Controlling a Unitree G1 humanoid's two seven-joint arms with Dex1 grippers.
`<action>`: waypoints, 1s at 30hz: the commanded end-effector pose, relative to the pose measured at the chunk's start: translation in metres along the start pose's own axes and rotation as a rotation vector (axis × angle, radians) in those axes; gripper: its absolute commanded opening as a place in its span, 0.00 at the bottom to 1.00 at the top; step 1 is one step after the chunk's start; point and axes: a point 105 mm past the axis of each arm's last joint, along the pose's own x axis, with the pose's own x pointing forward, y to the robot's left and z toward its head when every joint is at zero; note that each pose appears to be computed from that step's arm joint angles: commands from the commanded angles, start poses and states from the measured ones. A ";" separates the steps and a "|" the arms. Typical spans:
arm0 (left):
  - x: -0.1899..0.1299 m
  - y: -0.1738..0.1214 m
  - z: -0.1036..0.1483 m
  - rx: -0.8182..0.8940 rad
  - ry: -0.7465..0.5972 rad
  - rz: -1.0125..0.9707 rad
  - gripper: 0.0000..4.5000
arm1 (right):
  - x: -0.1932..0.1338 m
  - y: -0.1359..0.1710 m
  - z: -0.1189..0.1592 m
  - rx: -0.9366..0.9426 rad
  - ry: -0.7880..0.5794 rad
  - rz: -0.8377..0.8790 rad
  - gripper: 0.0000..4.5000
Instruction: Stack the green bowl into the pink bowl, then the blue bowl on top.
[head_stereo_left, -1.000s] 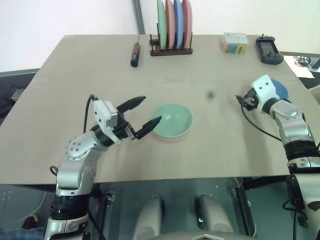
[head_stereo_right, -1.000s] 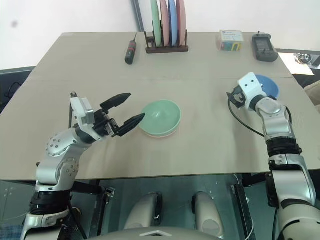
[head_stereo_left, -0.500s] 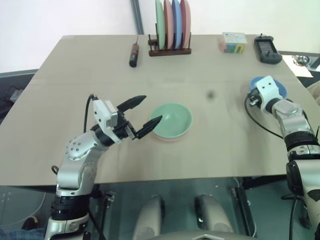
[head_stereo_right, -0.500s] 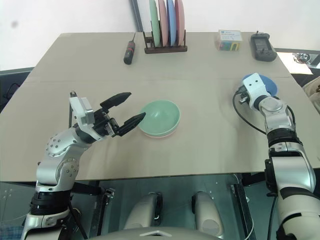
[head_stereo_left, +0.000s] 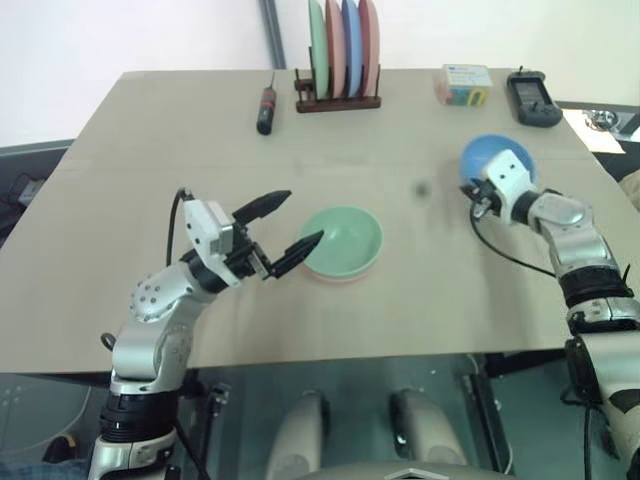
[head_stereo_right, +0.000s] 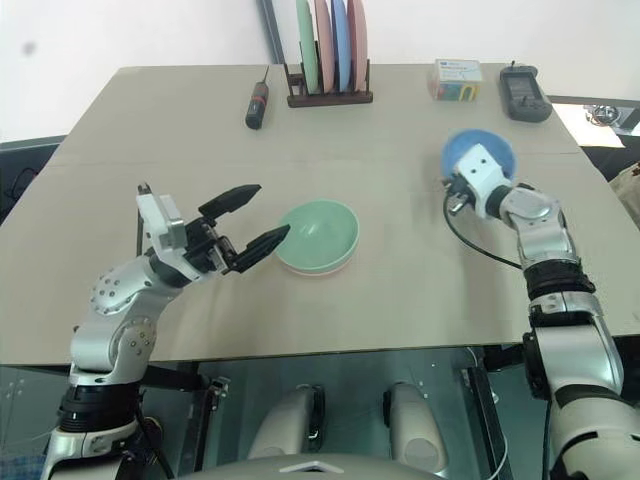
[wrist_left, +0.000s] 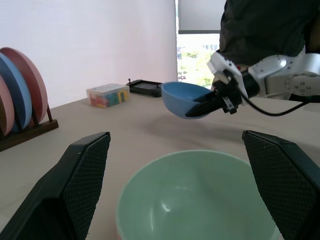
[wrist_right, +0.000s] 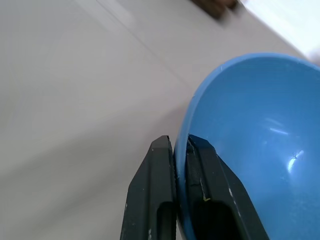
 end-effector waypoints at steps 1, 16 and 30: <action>-0.013 0.005 0.012 0.055 -0.010 0.025 1.00 | -0.003 0.030 0.074 -0.111 -0.187 0.202 0.05; -0.047 0.018 0.010 0.089 0.075 0.089 1.00 | -0.007 0.138 0.144 -0.259 -0.309 0.622 0.44; -0.069 0.023 -0.004 0.100 0.229 0.262 1.00 | -0.069 0.059 0.094 0.125 -0.349 0.316 0.97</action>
